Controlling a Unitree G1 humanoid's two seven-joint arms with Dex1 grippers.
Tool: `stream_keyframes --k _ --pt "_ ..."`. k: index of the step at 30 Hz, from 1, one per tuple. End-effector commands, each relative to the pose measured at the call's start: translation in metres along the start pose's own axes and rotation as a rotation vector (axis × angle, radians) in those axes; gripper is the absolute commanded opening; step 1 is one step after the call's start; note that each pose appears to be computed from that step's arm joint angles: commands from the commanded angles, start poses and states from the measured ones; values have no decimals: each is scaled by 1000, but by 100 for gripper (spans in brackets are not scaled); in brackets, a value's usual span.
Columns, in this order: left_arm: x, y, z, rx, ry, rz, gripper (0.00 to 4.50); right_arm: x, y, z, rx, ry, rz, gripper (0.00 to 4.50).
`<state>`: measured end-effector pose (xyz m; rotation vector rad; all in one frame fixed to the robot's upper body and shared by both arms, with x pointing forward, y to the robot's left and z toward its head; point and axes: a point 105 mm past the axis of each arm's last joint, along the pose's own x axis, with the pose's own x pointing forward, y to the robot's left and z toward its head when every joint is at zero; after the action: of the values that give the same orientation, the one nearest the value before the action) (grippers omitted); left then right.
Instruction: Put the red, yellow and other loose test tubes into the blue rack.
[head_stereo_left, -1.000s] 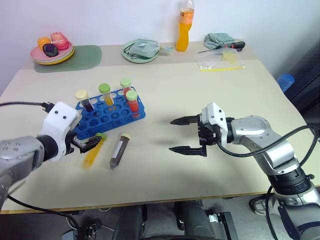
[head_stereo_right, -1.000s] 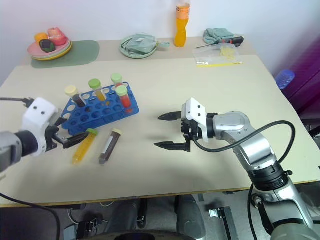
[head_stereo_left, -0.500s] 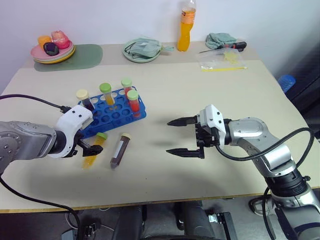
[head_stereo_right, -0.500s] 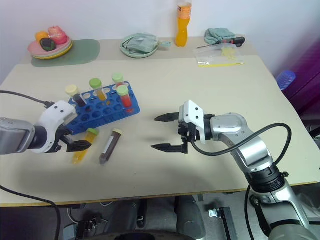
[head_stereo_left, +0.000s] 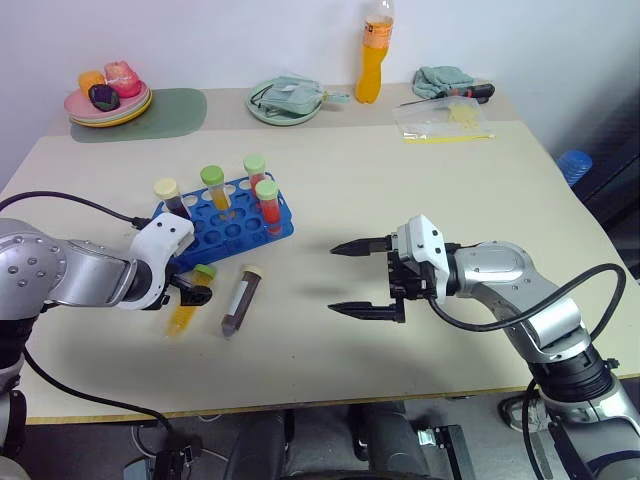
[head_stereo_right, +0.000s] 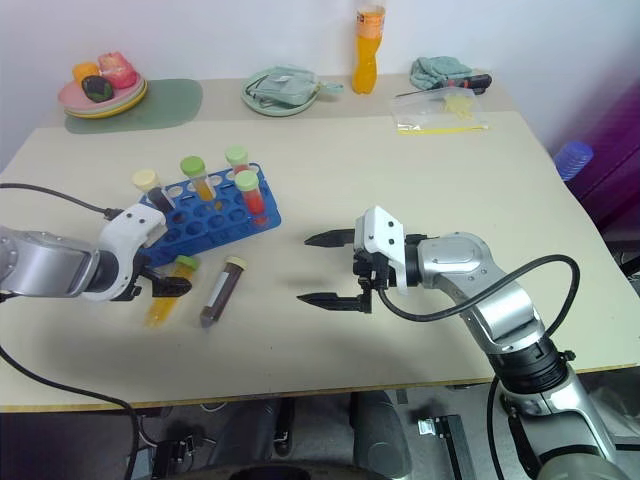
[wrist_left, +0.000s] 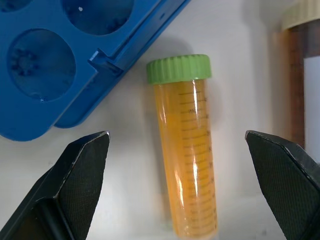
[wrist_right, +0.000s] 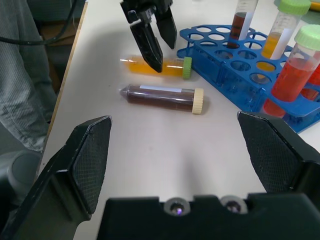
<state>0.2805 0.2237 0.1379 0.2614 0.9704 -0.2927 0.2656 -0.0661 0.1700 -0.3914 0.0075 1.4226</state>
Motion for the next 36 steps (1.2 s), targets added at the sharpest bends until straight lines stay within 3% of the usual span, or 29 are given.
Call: stream_keyframes --k 1,3,10,11,18,20,22,25,28,32,36 --pt "1 2 4 -8 9 27 450 2 6 10 -36 -31 10 447" --pt "5 2 4 -29 18 29 450 3 8 10 -35 -33 6 447" --pt "9 0 1 -60 37 29 100 3 9 11 -35 -37 -4 450" --pt "9 0 0 -63 38 31 73 3 9 11 -35 -38 -5 450" --pt "-25 9 -10 -15 24 37 70 1 7 12 -34 -38 -13 450" --pt "-47 8 -3 33 -77 37 70 0 6 12 -32 -38 -18 450" --pt "-70 8 14 62 -261 64 70 -1 5 12 -26 -42 -25 450" --pt "-107 9 63 133 -718 224 70 1 1 14 -11 -65 -48 450" --pt "-114 -6 92 66 -1027 206 70 7 -12 19 19 -121 -122 450" --pt "-104 -15 105 -1 -1269 379 70 13 -27 21 80 -200 -250 450" --pt "-74 -34 100 70 -1362 480 70 15 -29 10 155 -232 -338 450"
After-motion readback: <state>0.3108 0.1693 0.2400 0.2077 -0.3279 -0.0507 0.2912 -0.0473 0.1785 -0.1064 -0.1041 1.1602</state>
